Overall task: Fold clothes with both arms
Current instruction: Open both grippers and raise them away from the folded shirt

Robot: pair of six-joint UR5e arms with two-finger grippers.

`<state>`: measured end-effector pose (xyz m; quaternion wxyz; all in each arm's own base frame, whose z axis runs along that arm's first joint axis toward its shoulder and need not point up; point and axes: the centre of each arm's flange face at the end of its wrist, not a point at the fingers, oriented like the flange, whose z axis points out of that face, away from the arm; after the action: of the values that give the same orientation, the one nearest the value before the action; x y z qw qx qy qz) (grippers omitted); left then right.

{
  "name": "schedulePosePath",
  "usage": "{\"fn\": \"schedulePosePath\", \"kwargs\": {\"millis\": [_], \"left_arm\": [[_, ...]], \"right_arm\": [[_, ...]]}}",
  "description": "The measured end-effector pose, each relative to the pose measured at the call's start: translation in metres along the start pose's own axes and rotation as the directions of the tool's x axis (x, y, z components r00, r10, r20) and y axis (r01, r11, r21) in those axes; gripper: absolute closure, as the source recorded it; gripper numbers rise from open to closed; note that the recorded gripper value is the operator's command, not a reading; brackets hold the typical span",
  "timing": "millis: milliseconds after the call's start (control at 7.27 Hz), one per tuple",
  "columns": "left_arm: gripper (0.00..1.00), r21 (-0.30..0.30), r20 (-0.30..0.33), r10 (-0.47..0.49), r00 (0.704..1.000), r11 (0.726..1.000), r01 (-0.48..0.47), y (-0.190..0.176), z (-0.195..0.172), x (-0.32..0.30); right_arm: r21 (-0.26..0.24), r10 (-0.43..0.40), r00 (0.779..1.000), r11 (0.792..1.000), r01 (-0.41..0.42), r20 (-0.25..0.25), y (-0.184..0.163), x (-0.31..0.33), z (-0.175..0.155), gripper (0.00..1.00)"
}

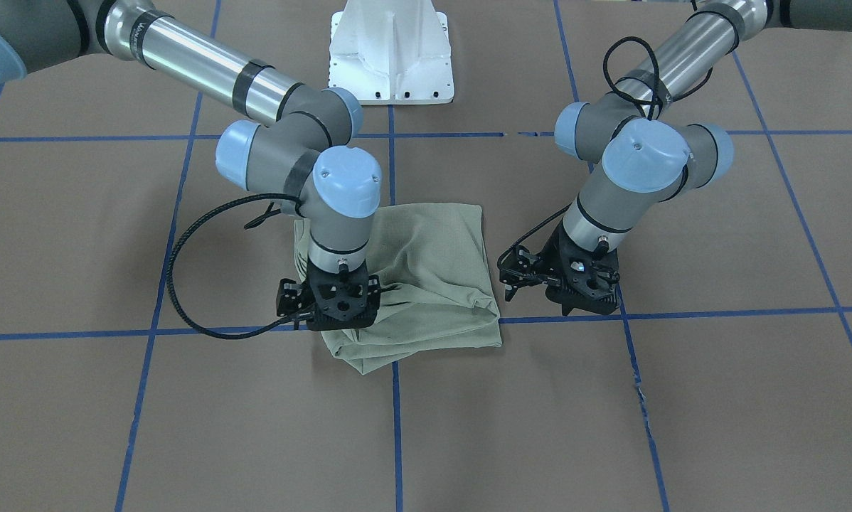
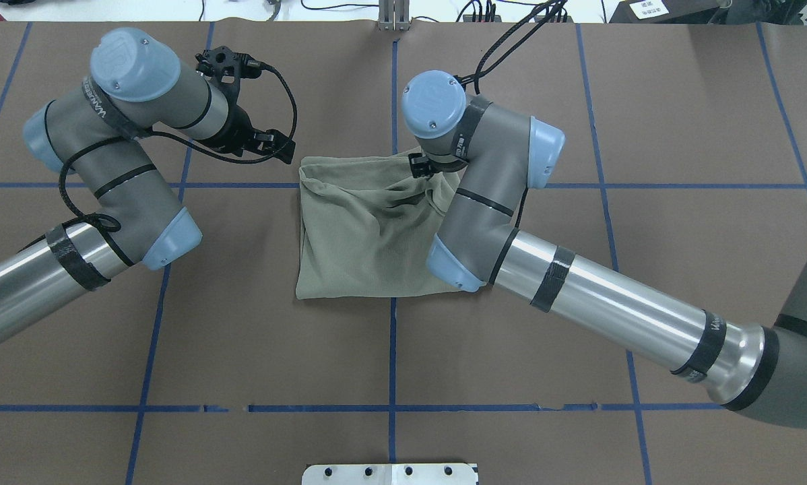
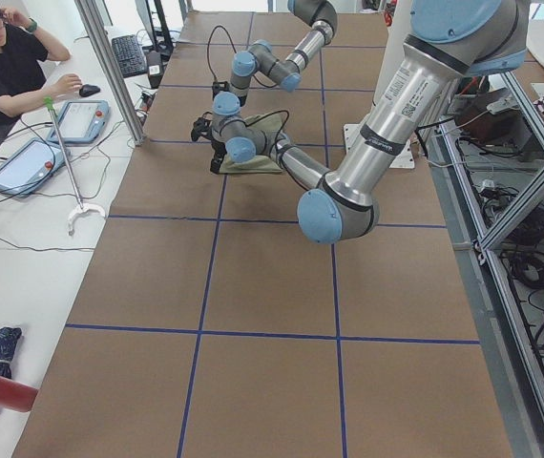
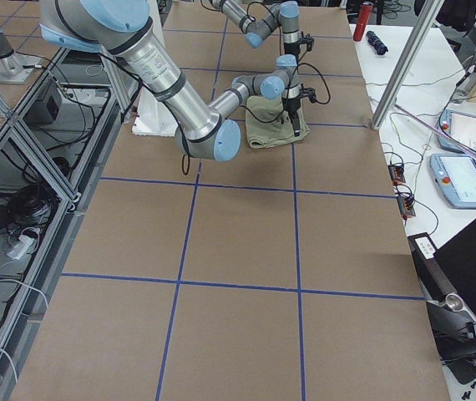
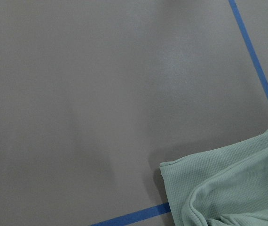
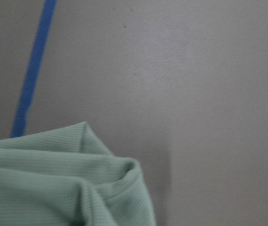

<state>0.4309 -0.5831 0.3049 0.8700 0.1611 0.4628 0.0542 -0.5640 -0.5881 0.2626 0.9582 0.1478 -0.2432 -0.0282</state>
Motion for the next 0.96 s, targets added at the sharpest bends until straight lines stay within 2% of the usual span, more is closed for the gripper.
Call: {"fn": "schedulePosePath", "kwargs": {"millis": [275,412,550,688,825,962], "left_arm": [[0.0,0.0,0.0,-0.001,1.0,1.0,0.001,0.0,0.0,0.0],[0.0,0.0,-0.001,-0.005,1.0,1.0,0.005,0.0,0.0,0.001],[0.0,0.0,-0.001,-0.009,1.0,1.0,0.009,0.001,0.0,0.001],[0.0,0.0,-0.001,-0.011,1.0,1.0,0.011,0.001,0.0,0.001],[0.0,-0.001,0.0,-0.011,1.0,1.0,0.011,0.001,0.001,0.0],[0.0,-0.002,0.001,-0.011,1.0,1.0,0.011,0.002,0.001,-0.002]], "right_arm": [[-0.008,-0.092,0.992,0.996,0.091,-0.085,-0.014,0.07,0.034,0.0],[-0.007,-0.115,0.989,0.993,0.115,-0.097,-0.022,0.093,0.039,0.0],[0.0,-0.104,0.993,0.995,0.104,-0.061,-0.032,0.092,0.028,0.0],[-0.001,-0.043,0.999,0.999,0.043,0.01,-0.042,0.073,0.004,0.0],[-0.01,0.051,0.995,0.999,-0.051,0.083,-0.048,0.044,-0.024,0.02],[-0.031,0.141,0.981,0.99,-0.138,0.136,-0.041,0.01,-0.046,0.12]]}}
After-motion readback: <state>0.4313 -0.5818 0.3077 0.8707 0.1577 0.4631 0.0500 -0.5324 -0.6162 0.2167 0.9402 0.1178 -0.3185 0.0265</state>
